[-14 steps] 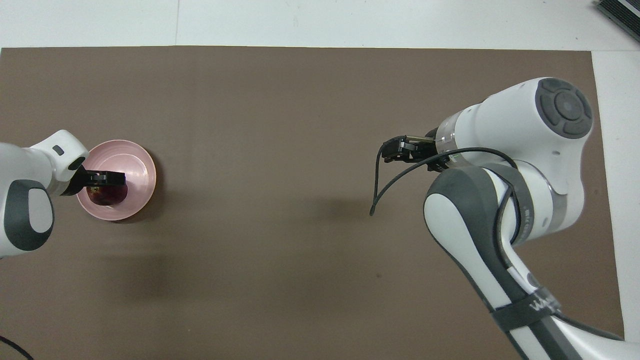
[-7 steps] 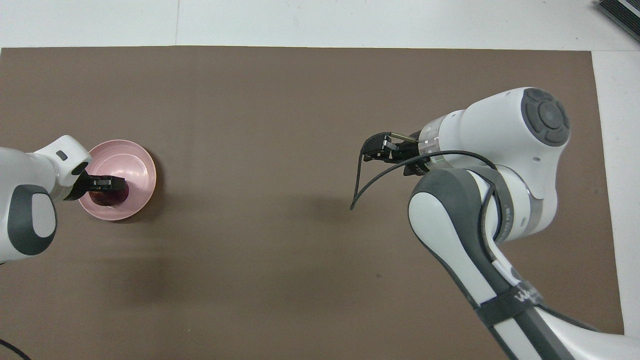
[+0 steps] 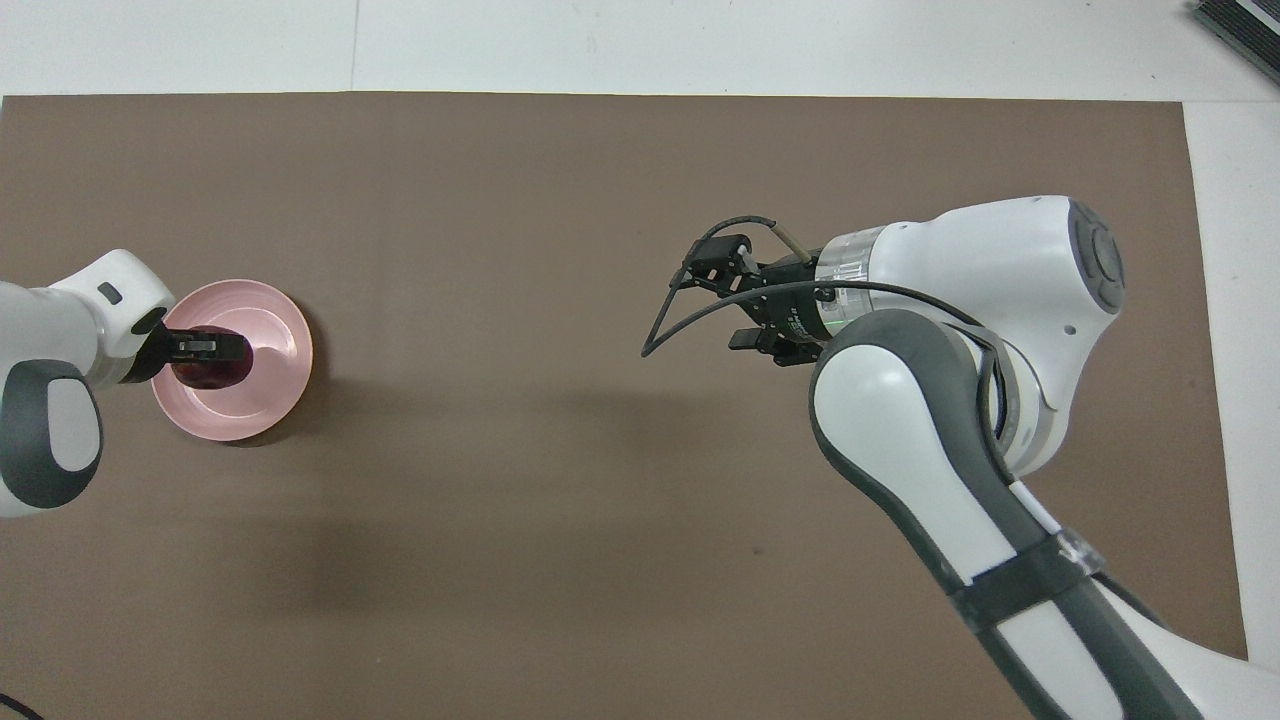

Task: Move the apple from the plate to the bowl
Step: 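Lift the apple with the left gripper toward the right gripper, then grasp the apple with the right gripper and open the left gripper, then lower the apple into the pink bowl while the left gripper withdraws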

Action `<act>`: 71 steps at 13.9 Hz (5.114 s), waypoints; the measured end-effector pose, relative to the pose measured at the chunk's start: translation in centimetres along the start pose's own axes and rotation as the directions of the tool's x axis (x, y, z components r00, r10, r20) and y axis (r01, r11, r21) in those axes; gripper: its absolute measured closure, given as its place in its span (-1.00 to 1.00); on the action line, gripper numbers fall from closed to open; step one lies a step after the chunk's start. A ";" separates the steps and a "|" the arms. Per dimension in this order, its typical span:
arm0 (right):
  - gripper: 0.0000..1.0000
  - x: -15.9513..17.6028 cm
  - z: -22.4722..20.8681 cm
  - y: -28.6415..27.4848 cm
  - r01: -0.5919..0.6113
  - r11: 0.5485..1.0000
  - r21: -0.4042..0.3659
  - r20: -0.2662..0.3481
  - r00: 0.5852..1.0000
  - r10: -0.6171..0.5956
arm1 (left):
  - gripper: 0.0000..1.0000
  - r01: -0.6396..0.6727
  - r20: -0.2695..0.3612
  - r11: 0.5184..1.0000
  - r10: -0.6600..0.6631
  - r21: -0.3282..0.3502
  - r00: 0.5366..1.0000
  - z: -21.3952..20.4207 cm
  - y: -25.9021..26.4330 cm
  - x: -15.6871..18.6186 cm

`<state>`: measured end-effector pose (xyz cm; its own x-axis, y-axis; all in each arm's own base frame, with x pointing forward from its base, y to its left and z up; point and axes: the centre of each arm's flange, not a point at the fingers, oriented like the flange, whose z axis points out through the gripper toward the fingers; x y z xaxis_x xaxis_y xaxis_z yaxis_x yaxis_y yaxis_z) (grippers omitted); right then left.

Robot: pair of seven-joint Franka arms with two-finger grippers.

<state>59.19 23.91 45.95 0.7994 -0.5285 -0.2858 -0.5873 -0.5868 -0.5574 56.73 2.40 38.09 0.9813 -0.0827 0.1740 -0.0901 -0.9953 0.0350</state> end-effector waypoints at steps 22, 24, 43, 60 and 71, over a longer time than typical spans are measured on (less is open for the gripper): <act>-1.00 0.4 6.5 -0.5 -0.646 0.764 0.011 0.267 0.738 0.620 | -0.38 0.052 -0.179 0.821 -0.185 -0.569 0.966 -7.7 34.0 -0.7; -1.00 0.1 6.9 -0.2 -0.632 0.775 -0.017 0.282 0.740 0.610 | -0.38 0.047 -0.177 0.815 -0.181 -0.577 0.967 -7.9 34.7 -1.0; -0.44 2.0 4.3 1.2 -0.541 0.840 -0.040 0.351 0.779 0.519 | -1.00 0.055 -0.162 0.790 -0.193 -0.610 0.968 -9.0 37.0 -1.5; -0.44 12.2 -1.7 11.5 0.080 0.930 -0.358 0.052 0.997 -0.066 | -1.00 0.023 -0.101 0.876 -0.081 -0.481 0.992 -6.9 31.1 0.6; -0.44 18.4 -9.7 18.8 0.356 0.781 -0.514 0.069 0.924 -0.376 | -1.00 0.107 0.112 0.944 -0.075 -0.311 0.991 -4.6 17.9 1.7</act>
<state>61.58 -2.76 37.76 0.9683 -0.2255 -0.1077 -0.2390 -0.9614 -0.1364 56.00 -15.32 43.51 0.9981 -0.0126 0.0598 -0.0332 -0.9331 0.3582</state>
